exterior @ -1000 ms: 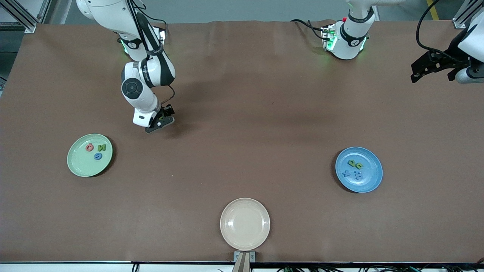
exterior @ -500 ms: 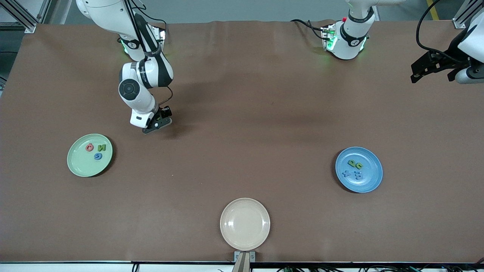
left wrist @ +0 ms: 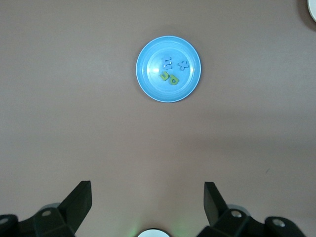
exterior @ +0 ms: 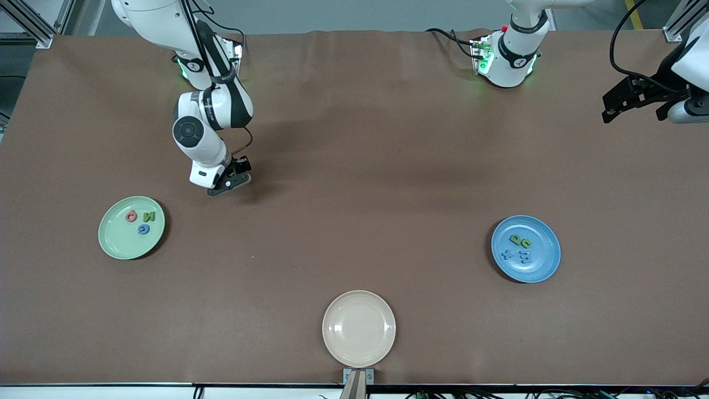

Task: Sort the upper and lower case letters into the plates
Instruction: 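Carry the B to the green plate with the right gripper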

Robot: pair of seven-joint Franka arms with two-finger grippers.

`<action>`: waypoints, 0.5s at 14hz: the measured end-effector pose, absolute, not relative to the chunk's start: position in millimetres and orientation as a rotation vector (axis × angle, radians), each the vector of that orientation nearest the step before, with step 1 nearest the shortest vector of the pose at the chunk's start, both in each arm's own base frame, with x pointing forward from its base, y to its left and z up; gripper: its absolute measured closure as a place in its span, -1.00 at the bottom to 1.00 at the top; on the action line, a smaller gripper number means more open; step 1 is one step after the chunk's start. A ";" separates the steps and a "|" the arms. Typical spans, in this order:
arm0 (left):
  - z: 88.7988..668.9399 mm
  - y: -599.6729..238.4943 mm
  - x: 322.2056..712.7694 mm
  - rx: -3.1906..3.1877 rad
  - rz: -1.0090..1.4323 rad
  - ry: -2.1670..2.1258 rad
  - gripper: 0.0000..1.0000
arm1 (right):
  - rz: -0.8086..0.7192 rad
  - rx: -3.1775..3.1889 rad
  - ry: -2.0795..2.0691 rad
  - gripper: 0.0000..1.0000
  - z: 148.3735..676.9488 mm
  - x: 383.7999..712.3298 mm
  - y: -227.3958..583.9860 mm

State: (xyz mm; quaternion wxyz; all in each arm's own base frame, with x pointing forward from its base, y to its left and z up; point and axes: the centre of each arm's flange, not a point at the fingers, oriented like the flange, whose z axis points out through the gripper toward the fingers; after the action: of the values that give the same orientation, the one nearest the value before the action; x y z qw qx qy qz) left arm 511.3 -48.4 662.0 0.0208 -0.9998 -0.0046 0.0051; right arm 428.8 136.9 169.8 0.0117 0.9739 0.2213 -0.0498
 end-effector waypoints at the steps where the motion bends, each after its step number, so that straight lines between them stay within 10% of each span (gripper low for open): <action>1: 662.0 -48.4 511.3 -3.100 0.015 -0.014 -1.00 | -0.135 3.040 0.668 0.31 173.5 435.7 131.1; 7: 662.3 -48.5 512.4 -3.101 0.003 -0.014 -1.00 | -0.103 3.032 0.738 0.31 226.8 503.4 54.0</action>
State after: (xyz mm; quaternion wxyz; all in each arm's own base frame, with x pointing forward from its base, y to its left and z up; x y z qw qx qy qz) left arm 512.4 -48.5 662.3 0.0204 -0.9998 -0.0045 0.0011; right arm 503.4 54.0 226.8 0.0096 0.9710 0.2364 -0.0331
